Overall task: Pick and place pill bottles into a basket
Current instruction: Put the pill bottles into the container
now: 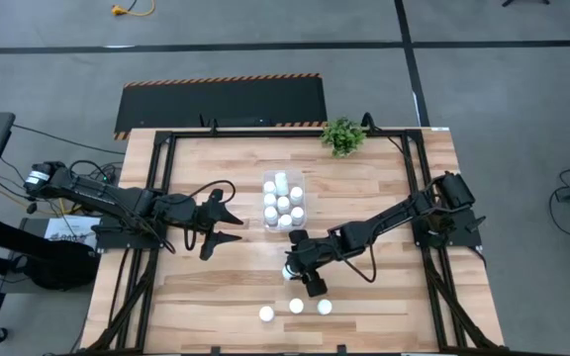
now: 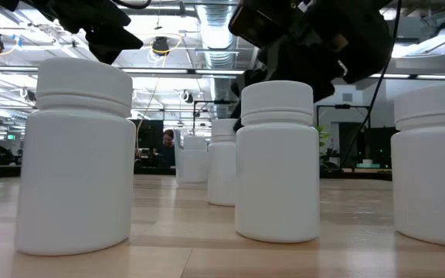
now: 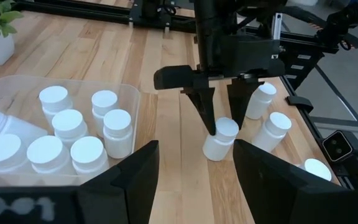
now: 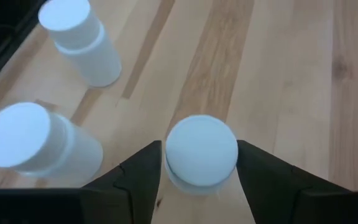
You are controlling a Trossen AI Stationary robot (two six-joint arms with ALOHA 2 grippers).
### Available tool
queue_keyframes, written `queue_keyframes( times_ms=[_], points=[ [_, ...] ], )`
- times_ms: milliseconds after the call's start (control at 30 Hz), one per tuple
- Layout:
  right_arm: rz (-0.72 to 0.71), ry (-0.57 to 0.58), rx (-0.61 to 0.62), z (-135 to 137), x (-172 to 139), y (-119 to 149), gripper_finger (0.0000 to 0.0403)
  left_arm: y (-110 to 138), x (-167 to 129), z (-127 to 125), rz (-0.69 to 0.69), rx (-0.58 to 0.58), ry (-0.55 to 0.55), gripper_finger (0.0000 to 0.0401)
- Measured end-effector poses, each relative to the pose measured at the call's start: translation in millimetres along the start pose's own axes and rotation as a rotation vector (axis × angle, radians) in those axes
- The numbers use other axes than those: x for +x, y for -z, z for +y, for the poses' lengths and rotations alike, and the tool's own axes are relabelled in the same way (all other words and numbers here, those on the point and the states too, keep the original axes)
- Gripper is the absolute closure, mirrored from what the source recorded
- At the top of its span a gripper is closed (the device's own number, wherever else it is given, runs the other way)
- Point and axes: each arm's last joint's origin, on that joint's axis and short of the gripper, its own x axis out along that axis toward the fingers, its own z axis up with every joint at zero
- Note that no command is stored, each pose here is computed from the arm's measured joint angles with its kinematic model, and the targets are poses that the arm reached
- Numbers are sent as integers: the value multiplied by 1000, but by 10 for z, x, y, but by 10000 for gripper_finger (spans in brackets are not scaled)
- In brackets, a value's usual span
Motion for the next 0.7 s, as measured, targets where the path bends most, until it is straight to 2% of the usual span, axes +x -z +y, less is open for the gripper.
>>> queue_keyframes(
  times_ms=[333, 567, 700],
  points=[
    [-16, 7, 11, -51, -3, -14, 249, 0, 0, 0, 0, 0, 0, 207],
    [1, 14, 16, -111, -43, -126, 233, 0, 0, 0, 0, 0, 0, 207],
    [44, 23, -3, -180, -130, -257, 243, 1, 0, 0, 1, 0, 0, 207]
  ],
)
